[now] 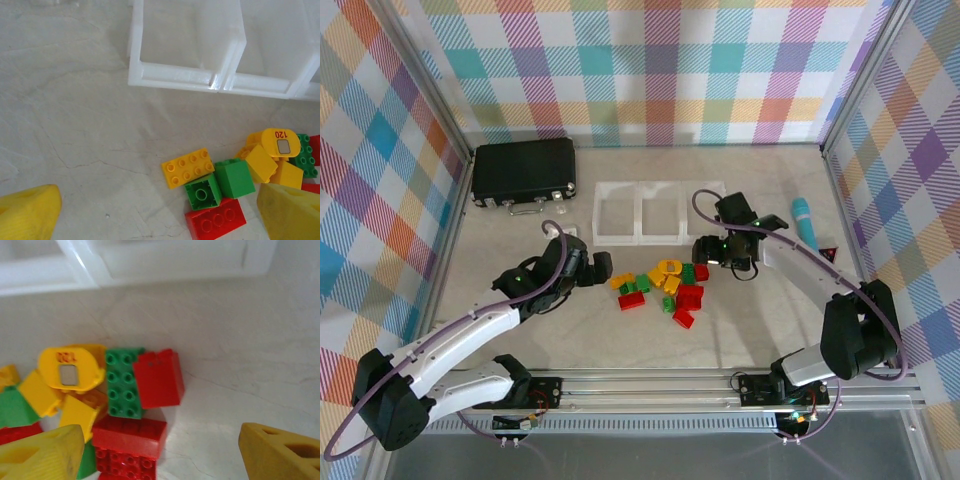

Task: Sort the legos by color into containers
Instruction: Pick up the lego from the center of the table.

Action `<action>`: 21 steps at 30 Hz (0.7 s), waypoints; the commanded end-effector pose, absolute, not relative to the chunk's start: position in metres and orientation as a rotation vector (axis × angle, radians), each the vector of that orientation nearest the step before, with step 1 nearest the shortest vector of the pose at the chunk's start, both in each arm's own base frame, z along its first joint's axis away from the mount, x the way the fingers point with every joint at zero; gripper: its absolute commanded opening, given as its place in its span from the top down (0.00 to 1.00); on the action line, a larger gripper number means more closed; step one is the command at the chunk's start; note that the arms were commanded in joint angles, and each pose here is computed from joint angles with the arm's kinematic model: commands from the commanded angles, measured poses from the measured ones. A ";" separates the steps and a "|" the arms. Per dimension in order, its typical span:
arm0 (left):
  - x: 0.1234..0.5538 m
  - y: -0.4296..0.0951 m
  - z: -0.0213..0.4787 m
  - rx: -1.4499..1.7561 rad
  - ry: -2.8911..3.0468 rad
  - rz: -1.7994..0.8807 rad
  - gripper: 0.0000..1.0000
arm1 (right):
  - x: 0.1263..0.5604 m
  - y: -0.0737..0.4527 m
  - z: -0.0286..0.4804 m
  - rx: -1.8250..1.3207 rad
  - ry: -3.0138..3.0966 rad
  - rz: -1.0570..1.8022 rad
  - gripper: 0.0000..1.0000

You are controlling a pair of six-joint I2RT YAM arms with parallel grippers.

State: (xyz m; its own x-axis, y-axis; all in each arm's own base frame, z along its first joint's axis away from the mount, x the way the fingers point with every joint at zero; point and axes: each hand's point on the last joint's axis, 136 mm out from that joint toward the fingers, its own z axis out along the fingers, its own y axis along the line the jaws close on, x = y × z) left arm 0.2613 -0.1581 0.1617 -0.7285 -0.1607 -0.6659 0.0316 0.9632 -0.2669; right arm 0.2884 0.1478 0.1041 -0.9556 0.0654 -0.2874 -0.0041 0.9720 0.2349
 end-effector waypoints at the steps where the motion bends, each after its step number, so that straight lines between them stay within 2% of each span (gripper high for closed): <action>1: 0.251 -0.161 0.151 -0.130 2.399 -0.377 0.00 | 0.284 0.144 0.099 0.023 2.834 0.264 0.21; 16: 0.238 -0.152 0.160 -0.078 2.357 -0.404 0.00 | 0.307 0.171 0.077 -0.178 2.869 0.235 0.31; 21: 0.236 -0.152 0.160 -0.090 2.355 -0.421 0.00 | 0.308 0.169 0.068 -0.191 2.879 0.168 0.37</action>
